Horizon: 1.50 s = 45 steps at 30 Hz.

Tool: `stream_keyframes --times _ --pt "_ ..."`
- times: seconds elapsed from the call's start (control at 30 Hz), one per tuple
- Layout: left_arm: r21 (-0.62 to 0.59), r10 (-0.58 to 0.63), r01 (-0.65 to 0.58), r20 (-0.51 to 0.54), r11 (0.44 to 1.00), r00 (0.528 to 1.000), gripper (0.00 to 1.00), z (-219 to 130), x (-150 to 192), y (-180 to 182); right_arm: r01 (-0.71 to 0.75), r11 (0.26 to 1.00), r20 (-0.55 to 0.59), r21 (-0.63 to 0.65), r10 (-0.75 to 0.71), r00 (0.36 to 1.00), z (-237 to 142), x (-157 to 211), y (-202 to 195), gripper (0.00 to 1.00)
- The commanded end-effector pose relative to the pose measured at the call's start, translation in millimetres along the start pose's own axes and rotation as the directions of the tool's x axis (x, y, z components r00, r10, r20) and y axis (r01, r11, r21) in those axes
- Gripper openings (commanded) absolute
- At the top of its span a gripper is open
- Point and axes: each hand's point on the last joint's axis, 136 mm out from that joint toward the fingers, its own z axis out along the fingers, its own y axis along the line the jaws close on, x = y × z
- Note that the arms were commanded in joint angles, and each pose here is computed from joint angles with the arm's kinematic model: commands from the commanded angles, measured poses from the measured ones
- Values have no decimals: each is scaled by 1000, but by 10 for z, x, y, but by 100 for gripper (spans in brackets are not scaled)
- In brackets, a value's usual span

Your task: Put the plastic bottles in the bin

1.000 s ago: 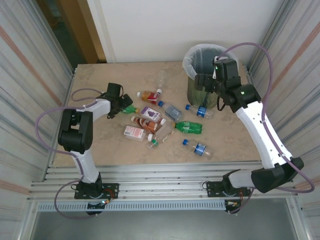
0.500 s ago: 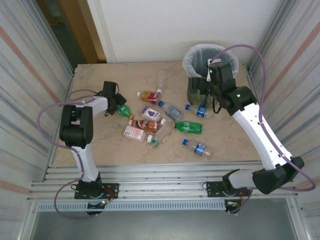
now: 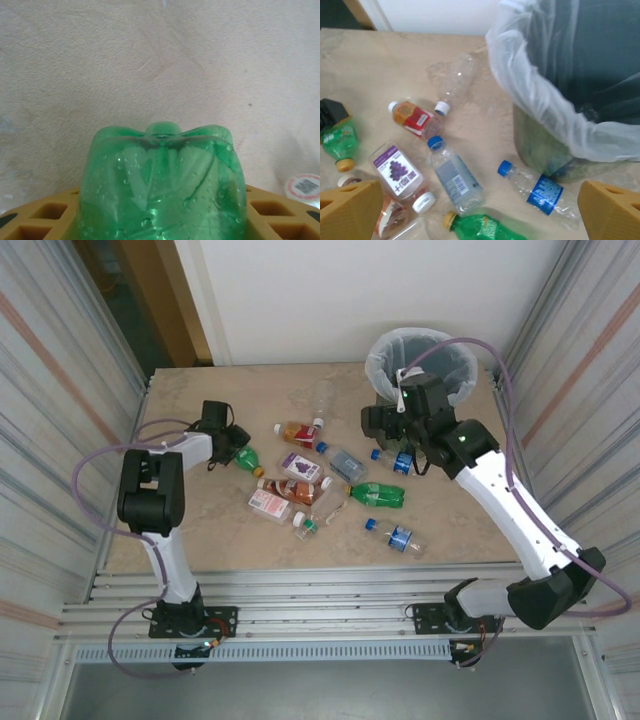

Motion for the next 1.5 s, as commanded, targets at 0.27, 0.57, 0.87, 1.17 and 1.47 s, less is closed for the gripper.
stream_keyframes --times 0.27,0.57,0.87,1.17,1.47 --pt "329 32 -52 66 943 997 35 -1061 -108 -730 -75 932 -101 -355 42 994 450 327 1042 98" --pt "486 82 -128 115 864 990 35 -1776 152 -1107 -178 778 -217 -602 55 975 654 529 1897 88" --pt "567 112 -167 131 807 985 35 -2104 306 -1352 -187 716 -260 -672 8 966 703 678 2302 78" --pt "589 129 -188 140 786 982 35 -2208 394 -1463 -182 689 -260 -702 -10 966 707 689 2468 63" --pt "599 123 -186 145 779 982 35 -2247 400 -1500 -187 688 -289 -701 -34 957 738 850 2577 54"
